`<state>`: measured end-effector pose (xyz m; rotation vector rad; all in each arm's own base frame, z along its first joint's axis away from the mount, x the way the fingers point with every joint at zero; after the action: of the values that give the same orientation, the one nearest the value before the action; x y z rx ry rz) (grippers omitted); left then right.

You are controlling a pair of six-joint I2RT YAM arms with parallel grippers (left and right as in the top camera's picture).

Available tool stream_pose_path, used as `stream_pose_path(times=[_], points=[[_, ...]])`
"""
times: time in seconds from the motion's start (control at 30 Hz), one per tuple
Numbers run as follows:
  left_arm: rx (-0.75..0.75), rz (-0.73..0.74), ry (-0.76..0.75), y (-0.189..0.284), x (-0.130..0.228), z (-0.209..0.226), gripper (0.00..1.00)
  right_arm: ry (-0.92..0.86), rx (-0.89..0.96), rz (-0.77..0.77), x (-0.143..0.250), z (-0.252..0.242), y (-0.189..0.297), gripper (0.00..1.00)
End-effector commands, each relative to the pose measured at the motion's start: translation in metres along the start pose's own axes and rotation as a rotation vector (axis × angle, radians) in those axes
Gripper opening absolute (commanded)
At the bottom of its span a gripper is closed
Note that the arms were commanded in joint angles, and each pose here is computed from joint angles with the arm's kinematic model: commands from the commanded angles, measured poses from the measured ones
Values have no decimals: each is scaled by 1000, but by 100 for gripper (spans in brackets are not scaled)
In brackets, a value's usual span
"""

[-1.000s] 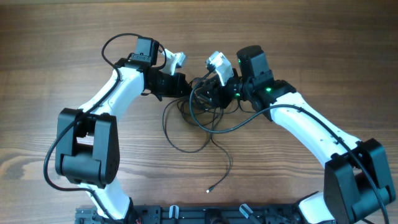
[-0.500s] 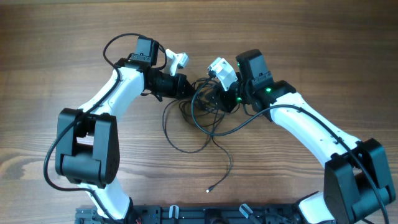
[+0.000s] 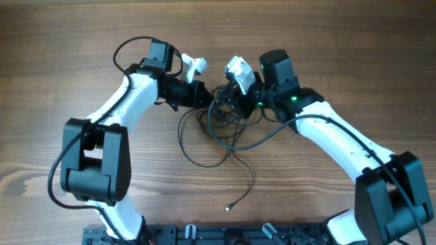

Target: Untangle cables

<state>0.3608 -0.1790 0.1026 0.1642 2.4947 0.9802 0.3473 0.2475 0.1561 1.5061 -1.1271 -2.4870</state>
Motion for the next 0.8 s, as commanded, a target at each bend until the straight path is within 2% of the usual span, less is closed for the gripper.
stream_pose_path(times=[0.0, 0.23, 0.43, 0.53, 0.77], points=[[29, 12, 5, -2, 4, 1, 4, -5, 16, 25, 9, -2, -1, 37], [70, 11, 9, -2, 4, -5, 4, -50, 8, 95, 32, -10, -19, 36], [85, 11, 1, -1, 5, -7, 4, -68, 22, 87, 30, -12, -19, 39], [117, 19, -25, -1, 8, -12, 4, -69, 35, 91, 31, -14, -20, 45], [117, 21, -22, -1, 8, -12, 4, -68, 77, 100, 33, -20, -20, 44]])
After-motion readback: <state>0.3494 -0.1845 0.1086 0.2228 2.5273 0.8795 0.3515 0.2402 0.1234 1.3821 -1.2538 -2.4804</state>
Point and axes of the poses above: each gripper's point midway between its finger pads, its own y axis back along the fingers, its own z axis along the line the jaws close on, x = y × z, the point moved 3 cm from there along y, back along the fingers, and after that the axes turned 6 degrees about -y, right-handed, at the moved point
